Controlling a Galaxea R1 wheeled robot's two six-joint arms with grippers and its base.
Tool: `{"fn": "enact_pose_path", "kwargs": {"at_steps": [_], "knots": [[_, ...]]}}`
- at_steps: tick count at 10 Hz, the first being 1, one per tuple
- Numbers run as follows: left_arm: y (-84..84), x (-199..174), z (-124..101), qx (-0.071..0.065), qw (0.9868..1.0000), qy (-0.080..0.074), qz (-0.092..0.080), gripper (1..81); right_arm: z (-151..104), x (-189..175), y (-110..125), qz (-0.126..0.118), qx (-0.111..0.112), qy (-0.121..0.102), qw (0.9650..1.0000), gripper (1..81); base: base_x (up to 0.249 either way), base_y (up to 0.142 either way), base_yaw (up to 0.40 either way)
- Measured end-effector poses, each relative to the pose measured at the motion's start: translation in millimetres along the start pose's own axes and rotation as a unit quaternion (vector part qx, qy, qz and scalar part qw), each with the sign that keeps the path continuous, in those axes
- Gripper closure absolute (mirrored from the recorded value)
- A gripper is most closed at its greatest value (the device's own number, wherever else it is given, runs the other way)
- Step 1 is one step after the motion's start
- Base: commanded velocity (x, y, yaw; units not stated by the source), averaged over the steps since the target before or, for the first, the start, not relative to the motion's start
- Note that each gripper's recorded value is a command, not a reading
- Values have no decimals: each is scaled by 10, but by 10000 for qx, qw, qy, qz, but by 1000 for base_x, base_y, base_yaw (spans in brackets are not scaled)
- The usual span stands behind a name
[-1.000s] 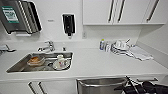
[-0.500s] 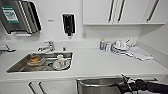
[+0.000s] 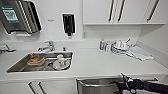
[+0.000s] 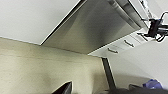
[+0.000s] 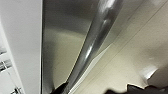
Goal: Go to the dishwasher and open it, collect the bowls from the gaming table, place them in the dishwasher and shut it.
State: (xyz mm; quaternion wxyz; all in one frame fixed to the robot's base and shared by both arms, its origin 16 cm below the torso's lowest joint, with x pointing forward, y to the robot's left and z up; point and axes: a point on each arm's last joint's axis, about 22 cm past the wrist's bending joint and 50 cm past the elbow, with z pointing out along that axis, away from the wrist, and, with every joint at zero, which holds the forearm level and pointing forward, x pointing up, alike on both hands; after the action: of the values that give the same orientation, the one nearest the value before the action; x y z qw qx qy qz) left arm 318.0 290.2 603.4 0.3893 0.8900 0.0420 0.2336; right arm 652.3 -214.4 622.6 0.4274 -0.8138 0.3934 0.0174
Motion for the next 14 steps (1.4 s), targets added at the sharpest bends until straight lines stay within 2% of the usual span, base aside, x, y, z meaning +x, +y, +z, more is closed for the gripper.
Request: {"fn": "enact_pose_path", "kwargs": {"at_steps": [2,4,8,11,14], "knots": [[-26,-1,5,22,10000,-7,5,10,52,155,-76,43,176,277,9995,10,0,0,0],[-26,-16,26,13,10000,-18,-1,10,111,236,-33,122,156,377,9991,10,0,0,0],[-40,-13,25,25,10000,-16,8,10,198,420,61,524,51,560,9970,10,0,0,0],[-18,-25,54,-7,10000,-17,-7,10,275,494,196,764,-265,542,9953,10,0,0,0],[-17,-29,56,-9,10000,-19,-7,10,276,578,270,929,-820,634,9903,10,0,0,0]]}}
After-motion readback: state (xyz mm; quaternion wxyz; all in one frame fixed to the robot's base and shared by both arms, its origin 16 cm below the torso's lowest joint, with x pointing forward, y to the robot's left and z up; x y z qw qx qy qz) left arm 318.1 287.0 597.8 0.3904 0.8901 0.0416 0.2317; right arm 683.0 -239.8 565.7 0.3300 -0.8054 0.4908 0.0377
